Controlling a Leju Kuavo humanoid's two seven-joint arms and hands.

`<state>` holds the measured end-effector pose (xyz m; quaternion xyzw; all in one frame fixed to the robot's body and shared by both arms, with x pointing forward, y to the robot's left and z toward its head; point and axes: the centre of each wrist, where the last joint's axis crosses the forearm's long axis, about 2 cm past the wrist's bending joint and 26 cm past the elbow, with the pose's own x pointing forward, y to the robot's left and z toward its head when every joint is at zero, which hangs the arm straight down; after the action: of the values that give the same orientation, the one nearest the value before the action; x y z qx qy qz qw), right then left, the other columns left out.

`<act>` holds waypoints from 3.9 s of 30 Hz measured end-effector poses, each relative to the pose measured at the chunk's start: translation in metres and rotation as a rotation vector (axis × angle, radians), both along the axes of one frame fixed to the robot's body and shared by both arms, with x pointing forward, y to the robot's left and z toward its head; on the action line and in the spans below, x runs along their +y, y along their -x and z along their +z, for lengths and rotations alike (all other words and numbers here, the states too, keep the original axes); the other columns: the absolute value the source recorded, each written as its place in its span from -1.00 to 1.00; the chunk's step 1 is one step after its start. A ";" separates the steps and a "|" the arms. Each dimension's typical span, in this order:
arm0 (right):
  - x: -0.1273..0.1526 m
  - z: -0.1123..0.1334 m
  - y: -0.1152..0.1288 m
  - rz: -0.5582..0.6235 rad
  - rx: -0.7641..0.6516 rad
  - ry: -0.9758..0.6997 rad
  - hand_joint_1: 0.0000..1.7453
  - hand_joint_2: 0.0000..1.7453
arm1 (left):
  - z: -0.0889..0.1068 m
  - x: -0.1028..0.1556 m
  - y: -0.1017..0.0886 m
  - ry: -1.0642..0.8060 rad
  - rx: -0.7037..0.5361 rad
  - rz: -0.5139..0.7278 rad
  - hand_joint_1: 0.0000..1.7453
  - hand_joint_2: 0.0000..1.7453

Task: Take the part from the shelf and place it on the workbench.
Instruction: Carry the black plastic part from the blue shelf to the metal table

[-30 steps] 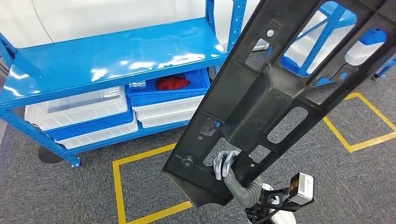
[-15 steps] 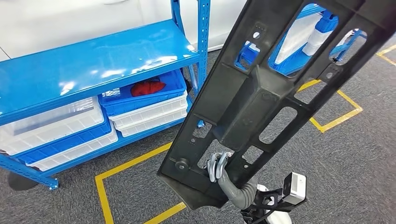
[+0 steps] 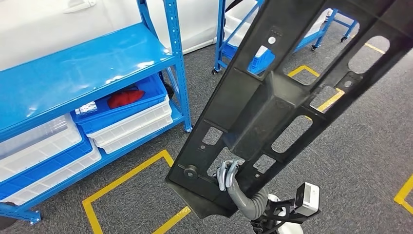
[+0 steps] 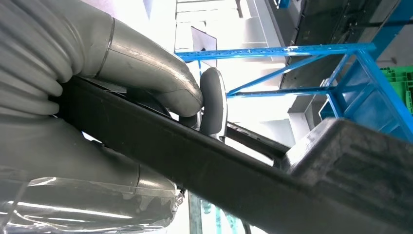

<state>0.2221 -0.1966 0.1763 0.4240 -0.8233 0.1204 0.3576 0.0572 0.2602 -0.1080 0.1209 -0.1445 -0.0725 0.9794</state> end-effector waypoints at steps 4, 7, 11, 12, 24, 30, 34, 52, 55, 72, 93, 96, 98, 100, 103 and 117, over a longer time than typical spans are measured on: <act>0.003 0.004 -0.012 0.021 -0.013 0.014 1.00 1.00 | 0.000 0.003 0.000 -0.003 0.009 0.043 -1.00 1.00; 0.003 0.003 -0.015 0.023 -0.009 0.017 1.00 1.00 | 0.000 0.002 0.000 0.005 -0.003 0.046 -1.00 1.00; 0.002 0.004 -0.016 -0.001 -0.006 0.014 1.00 1.00 | 0.000 0.000 0.002 0.015 -0.001 0.007 -1.00 1.00; 0.001 0.005 -0.015 -0.015 -0.005 0.016 1.00 1.00 | 0.000 -0.002 0.001 0.018 -0.001 -0.009 -1.00 1.00; -0.003 0.006 -0.007 -0.007 0.008 0.038 1.00 1.00 | 0.003 -0.021 -0.007 0.066 -0.036 0.001 -1.00 1.00; -0.004 0.005 -0.012 0.008 0.015 0.023 1.00 1.00 | 0.002 -0.023 0.000 0.053 0.078 0.035 -1.00 1.00; -0.005 0.006 -0.015 0.006 0.017 0.025 1.00 1.00 | 0.002 -0.022 0.002 0.039 0.106 0.059 -1.00 1.00; -0.005 0.009 -0.029 0.025 -0.006 0.040 1.00 1.00 | 0.002 -0.025 0.004 0.057 -0.022 0.052 -1.00 1.00; -0.005 0.009 -0.029 0.013 -0.011 0.034 1.00 1.00 | 0.002 -0.025 0.001 0.057 -0.035 0.044 -1.00 1.00; -0.008 0.003 -0.018 -0.033 0.009 0.026 1.00 1.00 | 0.001 -0.021 0.003 0.032 0.051 0.054 -1.00 1.00; -0.009 0.003 -0.017 -0.028 -0.008 -0.006 1.00 1.00 | 0.001 -0.012 0.000 0.003 -0.025 0.040 -1.00 1.00; -0.008 0.004 -0.018 -0.024 -0.012 -0.007 1.00 1.00 | 0.001 -0.011 0.002 0.000 -0.015 0.041 -1.00 1.00; -0.007 0.003 -0.018 -0.023 -0.010 -0.007 1.00 1.00 | 0.001 -0.011 0.001 -0.002 -0.001 0.043 -1.00 1.00; -0.007 0.003 -0.018 -0.024 -0.010 -0.007 1.00 1.00 | 0.001 -0.010 -0.001 -0.005 0.017 0.046 -1.00 1.00; -0.007 0.004 -0.019 -0.026 -0.016 -0.011 1.00 1.00 | 0.001 -0.009 0.000 -0.010 0.037 0.046 -1.00 1.00; -0.011 0.002 -0.017 -0.060 -0.010 -0.013 1.00 1.00 | 0.001 -0.001 -0.003 -0.025 -0.028 -0.010 -1.00 1.00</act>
<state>0.2390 -0.2072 0.1786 0.4009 -0.8381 0.1062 0.3543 0.0604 0.2587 -0.1073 0.1336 -0.1578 -0.0776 0.9753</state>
